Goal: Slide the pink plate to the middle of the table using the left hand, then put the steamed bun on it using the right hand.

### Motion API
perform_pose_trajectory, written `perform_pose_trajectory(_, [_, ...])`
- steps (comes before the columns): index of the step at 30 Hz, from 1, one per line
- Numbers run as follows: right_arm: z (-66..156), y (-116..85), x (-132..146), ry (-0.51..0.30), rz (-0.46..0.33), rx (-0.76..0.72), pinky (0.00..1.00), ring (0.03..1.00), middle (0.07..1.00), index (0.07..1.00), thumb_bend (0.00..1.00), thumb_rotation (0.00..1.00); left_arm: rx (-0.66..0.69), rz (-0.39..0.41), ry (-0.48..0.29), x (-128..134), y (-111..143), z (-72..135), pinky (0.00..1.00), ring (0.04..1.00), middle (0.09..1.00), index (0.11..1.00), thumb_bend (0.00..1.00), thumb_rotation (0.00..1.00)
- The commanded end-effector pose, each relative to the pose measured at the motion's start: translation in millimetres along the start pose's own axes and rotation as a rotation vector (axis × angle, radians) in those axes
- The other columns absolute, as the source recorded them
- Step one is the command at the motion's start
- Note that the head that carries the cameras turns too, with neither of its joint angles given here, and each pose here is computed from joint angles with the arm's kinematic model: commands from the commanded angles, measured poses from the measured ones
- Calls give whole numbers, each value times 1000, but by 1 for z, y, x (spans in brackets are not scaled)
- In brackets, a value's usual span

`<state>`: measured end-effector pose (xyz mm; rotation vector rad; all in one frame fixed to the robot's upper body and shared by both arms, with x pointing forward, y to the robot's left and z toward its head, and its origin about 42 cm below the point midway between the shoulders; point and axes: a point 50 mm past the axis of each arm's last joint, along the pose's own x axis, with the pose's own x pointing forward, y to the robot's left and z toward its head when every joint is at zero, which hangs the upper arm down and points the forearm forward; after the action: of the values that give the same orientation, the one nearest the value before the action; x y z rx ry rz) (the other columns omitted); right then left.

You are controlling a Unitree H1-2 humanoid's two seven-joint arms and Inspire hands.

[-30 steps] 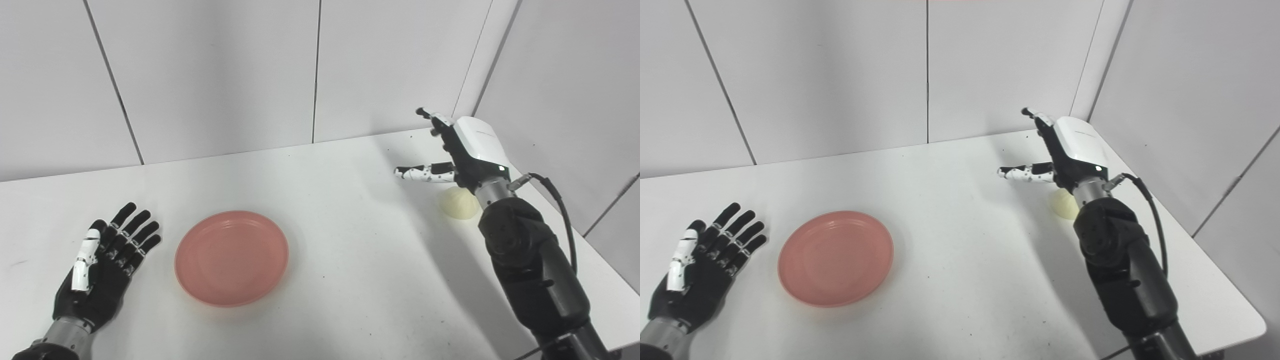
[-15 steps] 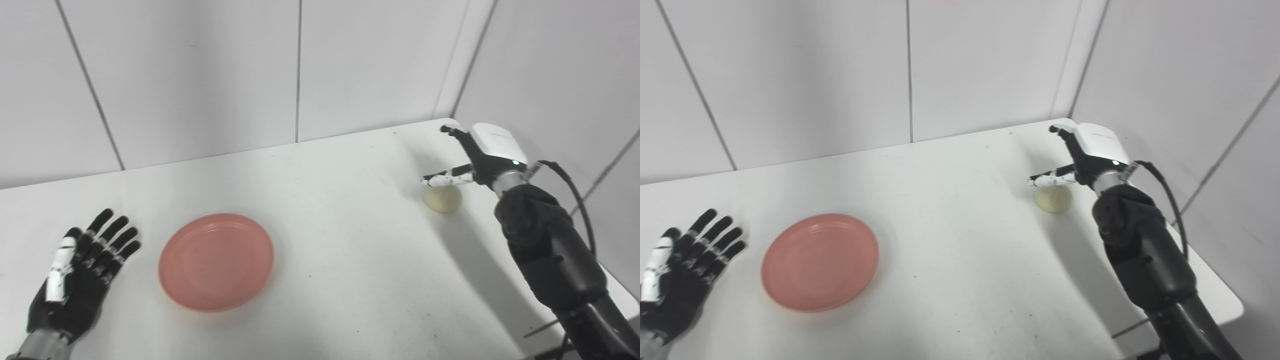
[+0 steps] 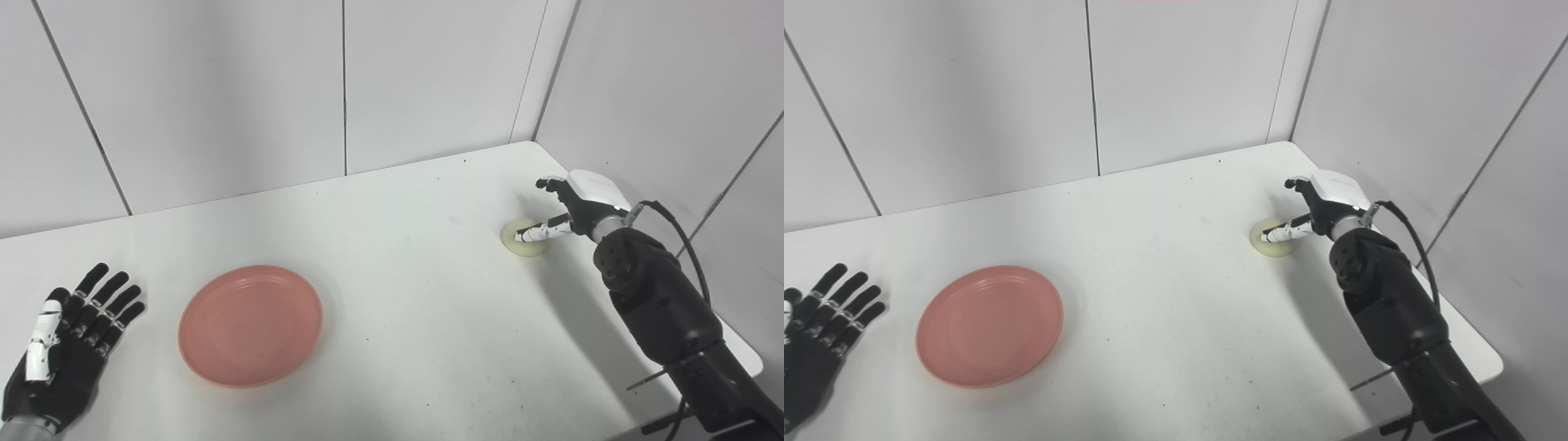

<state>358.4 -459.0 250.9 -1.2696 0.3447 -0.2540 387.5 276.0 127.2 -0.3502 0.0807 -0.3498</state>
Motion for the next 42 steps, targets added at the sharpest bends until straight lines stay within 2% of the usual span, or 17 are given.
perform_pose_trajectory(1, [7, -20, 4, -25, -85, 16, 596, 731, 809, 821, 925, 413, -20, 82, 150, -23, 19, -34, 860, 850, 873, 878, 450, 877])
perform_pose_trajectory(5, [6, -12, 9, -28, -62, 36, 556, 693, 784, 809, 922, 404, -23, 84, 149, -23, 19, -33, 852, 847, 869, 875, 462, 849])
perform_pose_trajectory(13, [8, -4, 14, -23, -18, 14, 633, 781, 839, 819, 920, 449, -19, 86, 148, -24, 20, -31, 852, 849, 869, 872, 459, 855])
perform_pose_trajectory(23, [12, -2, 20, 10, 7, 13, 725, 776, 826, 822, 966, 470, -15, 87, 147, -25, 18, -29, 845, 845, 862, 862, 469, 843])
perform_pose_trajectory(27, [10, -2, 22, 17, 17, 10, 757, 777, 798, 777, 941, 407, -15, 85, 144, -25, 17, -28, 844, 844, 862, 862, 471, 841])
perform_pose_trajectory(28, [10, -2, 22, 18, 18, 9, 717, 728, 755, 764, 920, 375, -15, 83, 143, -25, 17, -28, 843, 843, 861, 862, 471, 840])
perform_pose_trajectory(30, [9, -2, 21, 14, 5, 2, 561, 580, 630, 734, 859, 268, -16, 82, 144, -25, 16, -27, 835, 839, 859, 859, 474, 833])
perform_pose_trajectory(32, [8, -3, 22, 2, -19, -10, 516, 546, 606, 714, 831, 211, -17, 83, 143, -25, 15, -26, 832, 837, 858, 857, 475, 827])
perform_pose_trajectory(33, [7, -3, 22, -7, -31, -15, 464, 527, 520, 569, 628, 69, -17, 83, 142, -25, 14, -26, 835, 839, 861, 859, 472, 823])
perform_pose_trajectory(34, [6, -4, 23, -4, -42, -18, 455, 523, 505, 543, 592, 44, -15, 82, 141, -25, 14, -25, 836, 839, 862, 859, 472, 822])
perform_pose_trajectory(36, [5, -6, 23, 6, -49, -23, 368, 450, 437, 518, 543, 11, -11, 81, 141, -25, 13, -24, 839, 841, 864, 861, 471, 823])
perform_pose_trajectory(37, [5, -8, 24, 13, -47, -25, 309, 392, 441, 507, 532, 3, -10, 77, 141, -25, 13, -24, 843, 844, 868, 866, 474, 826])
perform_pose_trajectory(42, [3, -11, 25, 25, -35, -23, 284, 365, 403, 517, 523, 0, -6, 76, 143, -26, 12, -22, 847, 848, 876, 871, 472, 825])
